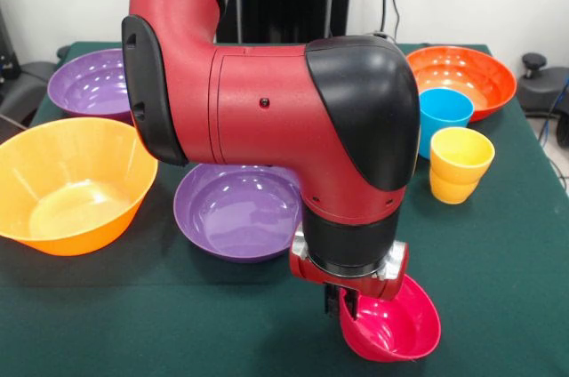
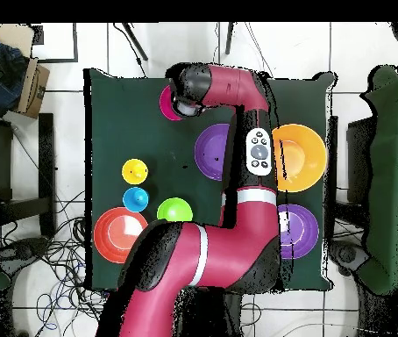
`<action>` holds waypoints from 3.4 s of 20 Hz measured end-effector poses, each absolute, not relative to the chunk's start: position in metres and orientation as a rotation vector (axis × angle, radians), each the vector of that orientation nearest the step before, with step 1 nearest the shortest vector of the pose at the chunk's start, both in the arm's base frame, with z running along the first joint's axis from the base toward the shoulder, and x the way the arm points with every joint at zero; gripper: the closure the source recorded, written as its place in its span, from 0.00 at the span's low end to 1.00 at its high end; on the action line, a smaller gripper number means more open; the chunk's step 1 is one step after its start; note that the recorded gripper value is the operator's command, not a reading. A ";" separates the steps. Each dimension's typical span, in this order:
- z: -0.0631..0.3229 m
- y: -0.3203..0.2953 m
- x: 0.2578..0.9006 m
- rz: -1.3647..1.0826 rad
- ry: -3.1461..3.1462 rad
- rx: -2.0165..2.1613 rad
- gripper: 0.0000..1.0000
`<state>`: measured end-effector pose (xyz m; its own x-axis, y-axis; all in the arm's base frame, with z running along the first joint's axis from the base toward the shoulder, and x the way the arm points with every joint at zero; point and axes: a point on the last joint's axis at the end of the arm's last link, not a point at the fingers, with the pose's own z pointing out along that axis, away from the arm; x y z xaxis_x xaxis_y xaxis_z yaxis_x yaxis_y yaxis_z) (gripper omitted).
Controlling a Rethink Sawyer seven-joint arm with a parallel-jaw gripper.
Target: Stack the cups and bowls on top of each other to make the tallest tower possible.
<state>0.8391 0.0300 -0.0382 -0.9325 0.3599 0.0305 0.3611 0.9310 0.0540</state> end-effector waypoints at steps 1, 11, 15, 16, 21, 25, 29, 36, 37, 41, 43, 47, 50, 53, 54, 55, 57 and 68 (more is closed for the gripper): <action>-0.038 0.030 0.839 -0.092 -3.067 -0.573 1.00; -0.040 0.029 0.838 -0.088 -3.065 -0.571 0.00; -0.050 0.029 0.833 -0.084 -3.053 -0.569 0.00; -0.053 0.030 0.832 -0.083 -3.050 -0.568 0.00; -0.059 0.029 0.829 -0.081 -3.043 -0.568 0.00; -0.060 0.029 0.829 -0.080 -3.043 -0.567 0.00; -0.060 0.029 0.829 -0.079 -3.043 -0.567 0.00; -0.060 0.029 0.829 -0.079 -3.044 -0.567 0.00; -0.060 0.029 0.829 -0.078 -3.044 -0.566 0.00; -0.060 0.029 0.829 -0.078 -3.044 -0.566 0.00; -0.060 0.029 0.829 -0.078 -3.044 -0.566 0.00; -0.060 0.029 0.829 -0.078 -3.044 -0.566 0.00; -0.060 0.029 0.829 -0.077 -3.044 -0.566 0.00; -0.059 0.029 0.829 -0.077 -3.044 -0.566 0.00; -0.059 0.029 0.829 -0.077 -3.044 -0.566 0.00; -0.059 0.029 0.829 -0.077 -3.044 -0.566 0.00; -0.059 0.029 0.829 -0.077 -3.044 -0.566 0.00; -0.059 0.029 0.829 -0.077 -3.044 -0.566 0.00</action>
<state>0.8292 0.0289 -0.0595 -0.9323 0.3578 0.0526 0.3600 0.9321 0.0407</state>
